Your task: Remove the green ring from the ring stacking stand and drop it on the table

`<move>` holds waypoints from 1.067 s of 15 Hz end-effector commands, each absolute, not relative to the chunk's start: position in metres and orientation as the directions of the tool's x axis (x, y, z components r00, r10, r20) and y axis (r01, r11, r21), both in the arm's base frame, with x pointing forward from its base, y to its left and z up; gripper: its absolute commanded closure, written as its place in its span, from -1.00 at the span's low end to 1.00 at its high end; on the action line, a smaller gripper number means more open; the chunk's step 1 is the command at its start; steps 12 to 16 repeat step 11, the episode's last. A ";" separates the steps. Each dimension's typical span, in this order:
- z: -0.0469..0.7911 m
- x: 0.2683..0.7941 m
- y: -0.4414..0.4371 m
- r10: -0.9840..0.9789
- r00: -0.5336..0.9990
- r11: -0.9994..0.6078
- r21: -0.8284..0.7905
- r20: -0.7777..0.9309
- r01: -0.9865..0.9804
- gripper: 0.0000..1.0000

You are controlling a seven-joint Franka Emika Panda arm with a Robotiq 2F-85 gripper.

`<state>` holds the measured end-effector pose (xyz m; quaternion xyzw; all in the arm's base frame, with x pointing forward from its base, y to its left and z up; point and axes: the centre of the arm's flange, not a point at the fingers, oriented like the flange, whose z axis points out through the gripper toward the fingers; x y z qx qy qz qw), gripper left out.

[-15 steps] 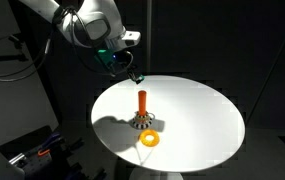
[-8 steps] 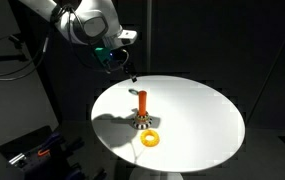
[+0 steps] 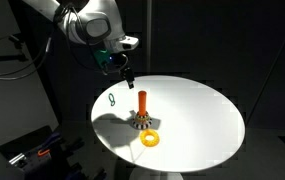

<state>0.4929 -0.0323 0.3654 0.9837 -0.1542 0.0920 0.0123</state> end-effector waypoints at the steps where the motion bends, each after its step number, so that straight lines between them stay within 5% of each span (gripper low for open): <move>1: 0.380 0.497 -0.042 -0.319 0.946 -0.948 -0.003 0.060 -0.319 -1.00; 6: 0.390 0.494 -0.050 -0.325 0.944 -0.946 0.003 -0.065 -0.325 -1.00; 16: 0.382 0.488 -0.046 -0.331 0.942 -0.944 0.016 -0.049 -0.331 -1.00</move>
